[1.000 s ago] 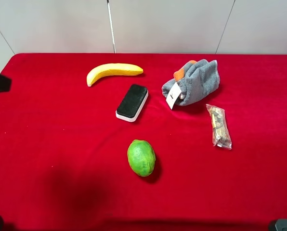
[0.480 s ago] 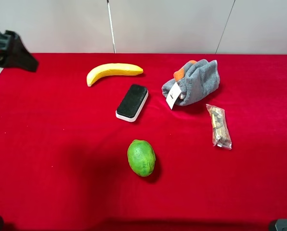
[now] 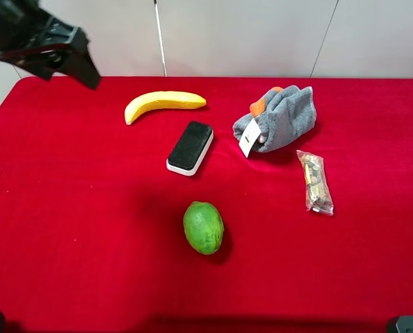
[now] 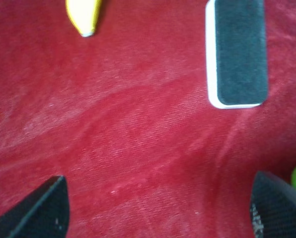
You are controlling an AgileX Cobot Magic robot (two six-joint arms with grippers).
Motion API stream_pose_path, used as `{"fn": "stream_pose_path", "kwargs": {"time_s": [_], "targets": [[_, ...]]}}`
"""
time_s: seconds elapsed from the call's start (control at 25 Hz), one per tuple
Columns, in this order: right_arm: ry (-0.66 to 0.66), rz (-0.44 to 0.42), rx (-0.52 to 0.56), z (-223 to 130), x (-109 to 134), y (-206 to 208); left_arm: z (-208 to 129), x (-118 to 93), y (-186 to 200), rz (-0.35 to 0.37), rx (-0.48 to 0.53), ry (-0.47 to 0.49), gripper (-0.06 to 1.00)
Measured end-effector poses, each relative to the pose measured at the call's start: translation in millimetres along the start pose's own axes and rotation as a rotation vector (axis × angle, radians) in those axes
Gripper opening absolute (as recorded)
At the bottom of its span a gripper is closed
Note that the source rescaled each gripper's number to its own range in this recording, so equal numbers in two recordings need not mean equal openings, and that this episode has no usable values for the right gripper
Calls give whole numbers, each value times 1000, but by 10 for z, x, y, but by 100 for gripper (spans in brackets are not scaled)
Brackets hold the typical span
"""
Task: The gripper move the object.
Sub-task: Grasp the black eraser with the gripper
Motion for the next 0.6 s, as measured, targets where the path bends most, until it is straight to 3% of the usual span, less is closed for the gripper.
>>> {"fn": "stream_pose_path", "kwargs": {"time_s": [0.6], "targets": [[0,0,0,0,0,0,475,-455,-392,-89,186,-20,32]]}}
Point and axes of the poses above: a point on each arm's last joint axis where the gripper is mounted, y pointing back along that axis away from the gripper, x along the wrist's bending axis when the last joint is at zero, z = x × y, the point moved 9 cm from there along -y, pointing out along that axis toward the gripper, and after that the axes turned 12 degrees about -y, right-handed, at the moved point
